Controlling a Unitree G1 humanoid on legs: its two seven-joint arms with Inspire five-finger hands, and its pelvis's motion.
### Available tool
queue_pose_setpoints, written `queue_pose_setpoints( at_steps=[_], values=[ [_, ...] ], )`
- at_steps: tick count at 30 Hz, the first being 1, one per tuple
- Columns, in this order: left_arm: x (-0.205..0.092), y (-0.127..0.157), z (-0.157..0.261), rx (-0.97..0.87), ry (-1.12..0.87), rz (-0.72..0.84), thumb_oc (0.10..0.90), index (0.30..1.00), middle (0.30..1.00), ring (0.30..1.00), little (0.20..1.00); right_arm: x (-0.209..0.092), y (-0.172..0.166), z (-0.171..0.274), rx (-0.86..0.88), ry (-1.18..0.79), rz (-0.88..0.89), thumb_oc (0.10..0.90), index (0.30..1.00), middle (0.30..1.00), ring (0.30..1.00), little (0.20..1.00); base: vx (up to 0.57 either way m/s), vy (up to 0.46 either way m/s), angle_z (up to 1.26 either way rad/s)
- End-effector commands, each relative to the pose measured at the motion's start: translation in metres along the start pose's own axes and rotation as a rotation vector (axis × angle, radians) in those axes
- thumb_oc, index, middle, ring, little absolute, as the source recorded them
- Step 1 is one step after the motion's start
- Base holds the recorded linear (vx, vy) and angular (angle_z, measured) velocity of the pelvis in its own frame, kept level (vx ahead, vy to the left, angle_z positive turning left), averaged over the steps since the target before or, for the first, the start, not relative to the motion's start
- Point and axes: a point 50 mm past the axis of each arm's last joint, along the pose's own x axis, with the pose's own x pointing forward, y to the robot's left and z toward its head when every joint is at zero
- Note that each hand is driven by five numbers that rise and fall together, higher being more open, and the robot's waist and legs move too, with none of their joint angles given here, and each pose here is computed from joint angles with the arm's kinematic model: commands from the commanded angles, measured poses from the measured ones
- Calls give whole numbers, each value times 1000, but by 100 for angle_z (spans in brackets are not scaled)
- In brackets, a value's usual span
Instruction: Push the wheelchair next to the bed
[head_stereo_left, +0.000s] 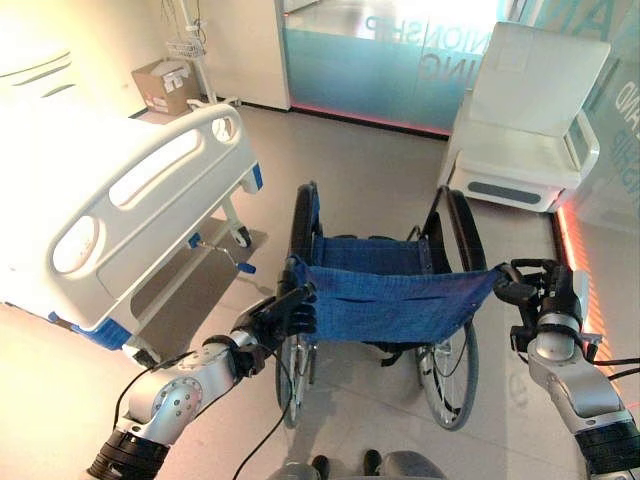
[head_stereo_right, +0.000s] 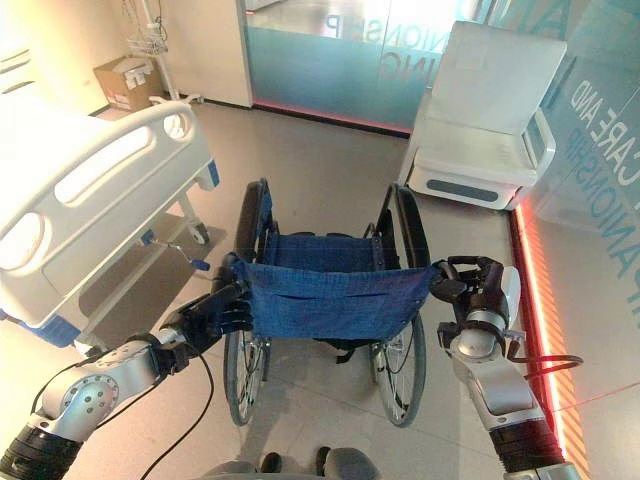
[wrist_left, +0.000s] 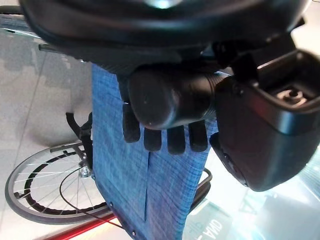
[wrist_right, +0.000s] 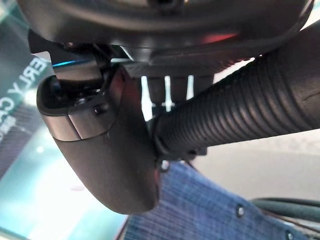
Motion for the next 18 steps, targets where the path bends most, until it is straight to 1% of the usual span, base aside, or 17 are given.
queue_pose_setpoints(
  at_steps=[1, 8, 13, 15, 18],
  values=[
    [-5, -24, 28, -86, -199, -108, 400, 300, 300, 300, 300, -35, 42, -15, 208, 74, 247, 400, 300, 300, 300, 300, 131, -93, 1],
    [-5, -31, 30, -131, -202, -112, 400, 300, 300, 300, 300, -33, 40, -19, 166, 87, 251, 400, 300, 300, 300, 300, 205, -129, 4],
    [-6, -37, 33, -195, -212, -107, 400, 300, 300, 300, 300, -30, 32, -11, 120, 51, 246, 400, 300, 300, 300, 300, 185, -83, 4],
    [-7, -36, 34, -210, -211, -98, 400, 300, 300, 300, 300, -30, 30, -10, 117, 46, 249, 400, 300, 300, 300, 300, 234, -33, -9],
    [-11, -23, 37, -248, -242, -46, 400, 300, 300, 300, 300, -28, 32, -9, 104, 28, 291, 400, 300, 300, 300, 300, 283, -4, -12]
  ],
)
